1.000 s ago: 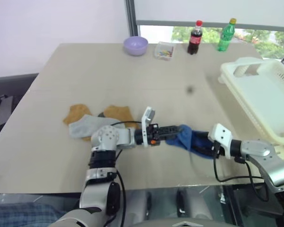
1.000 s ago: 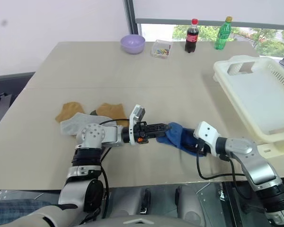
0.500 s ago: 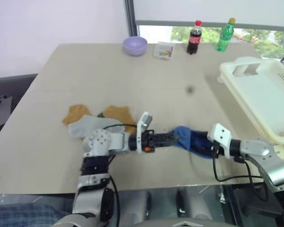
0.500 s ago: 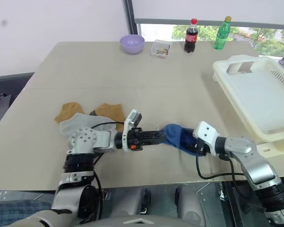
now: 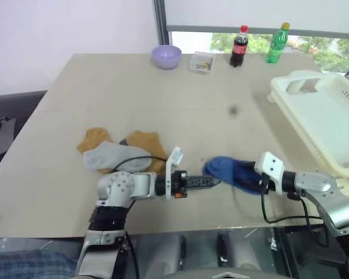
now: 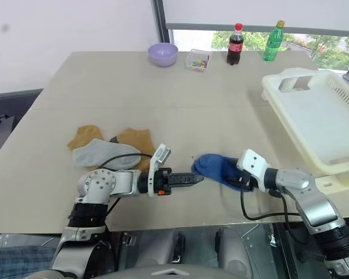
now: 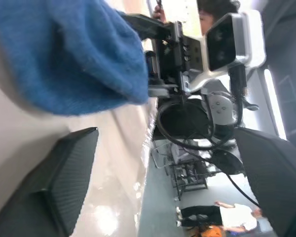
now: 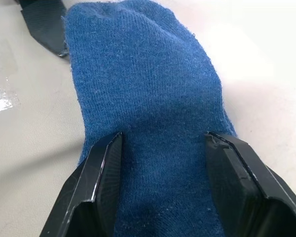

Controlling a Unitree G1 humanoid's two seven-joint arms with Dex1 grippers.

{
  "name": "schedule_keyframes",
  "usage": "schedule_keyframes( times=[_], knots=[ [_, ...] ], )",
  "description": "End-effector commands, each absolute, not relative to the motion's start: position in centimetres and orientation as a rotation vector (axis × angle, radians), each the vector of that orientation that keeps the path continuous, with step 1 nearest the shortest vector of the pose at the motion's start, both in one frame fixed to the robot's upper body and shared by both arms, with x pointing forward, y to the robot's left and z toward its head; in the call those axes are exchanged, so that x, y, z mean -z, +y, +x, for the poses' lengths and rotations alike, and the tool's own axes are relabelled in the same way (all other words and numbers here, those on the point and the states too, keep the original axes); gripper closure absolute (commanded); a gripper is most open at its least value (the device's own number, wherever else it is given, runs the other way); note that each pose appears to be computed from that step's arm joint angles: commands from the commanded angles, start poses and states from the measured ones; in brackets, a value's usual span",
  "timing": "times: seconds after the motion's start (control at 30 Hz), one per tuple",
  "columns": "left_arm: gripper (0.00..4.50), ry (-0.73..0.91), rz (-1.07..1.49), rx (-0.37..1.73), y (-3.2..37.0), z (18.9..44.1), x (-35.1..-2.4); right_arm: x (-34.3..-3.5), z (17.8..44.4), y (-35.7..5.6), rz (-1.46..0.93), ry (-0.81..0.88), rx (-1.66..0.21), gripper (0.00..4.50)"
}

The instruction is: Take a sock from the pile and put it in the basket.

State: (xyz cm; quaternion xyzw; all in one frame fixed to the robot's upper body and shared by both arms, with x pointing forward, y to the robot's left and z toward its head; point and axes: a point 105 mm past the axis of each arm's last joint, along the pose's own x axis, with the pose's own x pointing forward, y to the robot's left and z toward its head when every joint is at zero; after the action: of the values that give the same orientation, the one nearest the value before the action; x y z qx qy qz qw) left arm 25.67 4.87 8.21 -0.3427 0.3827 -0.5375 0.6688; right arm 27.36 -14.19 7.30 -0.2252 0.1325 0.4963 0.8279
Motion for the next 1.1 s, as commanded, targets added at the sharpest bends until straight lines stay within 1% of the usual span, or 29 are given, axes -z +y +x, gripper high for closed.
schedule_keyframes(
  times=[0.03,0.13,0.23,0.3,0.43,0.47,0.6,0.73,0.93,1.03,1.1],
  knots=[
    [0.04,0.879,-0.723,1.166,4.3,26.4,-8.2,-5.0,26.8,-14.9,-0.479,0.381,-1.046,1.82],
    [0.04,0.907,-0.734,1.152,3.7,26.7,-8.4,-5.0,26.9,-14.8,-0.483,0.378,-1.048,1.82],
    [0.04,0.986,-0.735,1.14,3.6,26.1,-8.0,-5.2,27.0,-14.7,-0.485,0.37,-1.047,1.82],
    [0.04,1.011,-0.726,1.124,3.7,26.0,-7.8,-5.2,27.1,-14.7,-0.485,0.369,-1.045,1.82],
    [0.04,1.037,-0.675,1.025,3.9,26.8,-6.7,-5.2,27.0,-14.8,-0.49,0.37,-1.044,1.82],
    [0.04,1.029,-0.654,0.982,4.1,27.3,-6.5,-5.1,27.0,-14.8,-0.489,0.37,-1.044,1.82],
    [0.04,0.914,-0.764,0.947,4.4,29.5,-8.1,-5.0,27.0,-14.7,-0.491,0.37,-1.045,1.82],
    [0.04,0.863,-0.78,0.918,5.0,30.5,-8.6,-5.0,27.0,-14.6,-0.49,0.369,-1.046,1.82],
    [0.04,0.804,-0.822,0.981,5.0,30.7,-9.8,-5.0,27.1,-14.3,-0.491,0.365,-1.051,1.82],
    [0.04,0.794,-0.846,1.018,4.9,30.4,-10.2,-5.1,27.1,-14.4,-0.494,0.365,-1.051,1.82],
    [0.04,0.792,-0.865,1.081,4.4,29.7,-10.9,-5.1,27.1,-14.5,-0.497,0.367,-1.05,1.82]
  ],
)
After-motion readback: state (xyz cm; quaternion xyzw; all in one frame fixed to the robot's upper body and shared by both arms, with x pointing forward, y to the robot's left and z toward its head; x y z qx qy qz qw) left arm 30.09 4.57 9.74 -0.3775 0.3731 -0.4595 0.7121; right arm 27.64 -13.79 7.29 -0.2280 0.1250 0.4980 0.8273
